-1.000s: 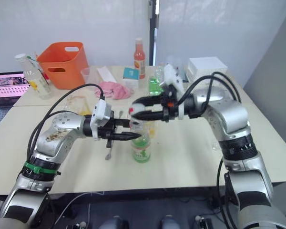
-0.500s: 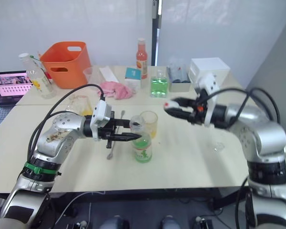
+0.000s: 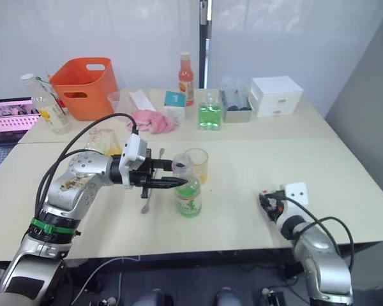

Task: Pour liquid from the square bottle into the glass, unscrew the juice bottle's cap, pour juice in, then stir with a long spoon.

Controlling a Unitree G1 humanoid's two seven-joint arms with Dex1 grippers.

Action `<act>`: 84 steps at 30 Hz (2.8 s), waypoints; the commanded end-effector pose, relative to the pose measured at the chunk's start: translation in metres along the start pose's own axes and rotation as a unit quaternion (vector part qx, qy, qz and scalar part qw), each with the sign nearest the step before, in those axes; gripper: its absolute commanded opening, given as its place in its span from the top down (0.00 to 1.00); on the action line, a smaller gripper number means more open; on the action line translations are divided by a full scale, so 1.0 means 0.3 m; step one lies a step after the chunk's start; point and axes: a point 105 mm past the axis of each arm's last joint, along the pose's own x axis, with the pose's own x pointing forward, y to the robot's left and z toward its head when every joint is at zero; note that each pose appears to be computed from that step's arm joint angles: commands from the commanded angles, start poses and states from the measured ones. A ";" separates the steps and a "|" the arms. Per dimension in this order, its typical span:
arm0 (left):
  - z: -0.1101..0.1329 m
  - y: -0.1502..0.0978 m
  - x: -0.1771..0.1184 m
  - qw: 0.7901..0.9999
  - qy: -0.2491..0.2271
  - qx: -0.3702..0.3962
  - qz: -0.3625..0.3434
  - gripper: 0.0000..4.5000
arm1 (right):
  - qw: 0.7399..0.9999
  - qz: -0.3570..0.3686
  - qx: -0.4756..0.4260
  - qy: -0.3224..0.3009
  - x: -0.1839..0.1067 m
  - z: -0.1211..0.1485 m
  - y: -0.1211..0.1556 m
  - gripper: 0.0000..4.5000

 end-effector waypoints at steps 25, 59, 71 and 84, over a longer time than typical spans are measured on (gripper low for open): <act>-0.026 0.011 -0.017 1.000 0.028 -0.005 0.006 0.69 | 0.997 0.051 0.036 -0.034 0.027 0.024 0.060 0.01; 0.106 0.336 -0.092 0.969 0.062 0.169 0.169 0.69 | 0.956 0.282 -0.041 -0.077 -0.060 0.304 0.348 0.01; 0.033 0.393 0.057 0.924 0.094 0.312 0.197 0.69 | 0.960 0.267 -0.029 -0.080 -0.045 0.308 0.367 0.01; -0.019 0.398 0.146 0.850 0.132 0.445 0.248 0.69 | 0.962 0.258 -0.010 -0.090 -0.050 0.313 0.398 0.01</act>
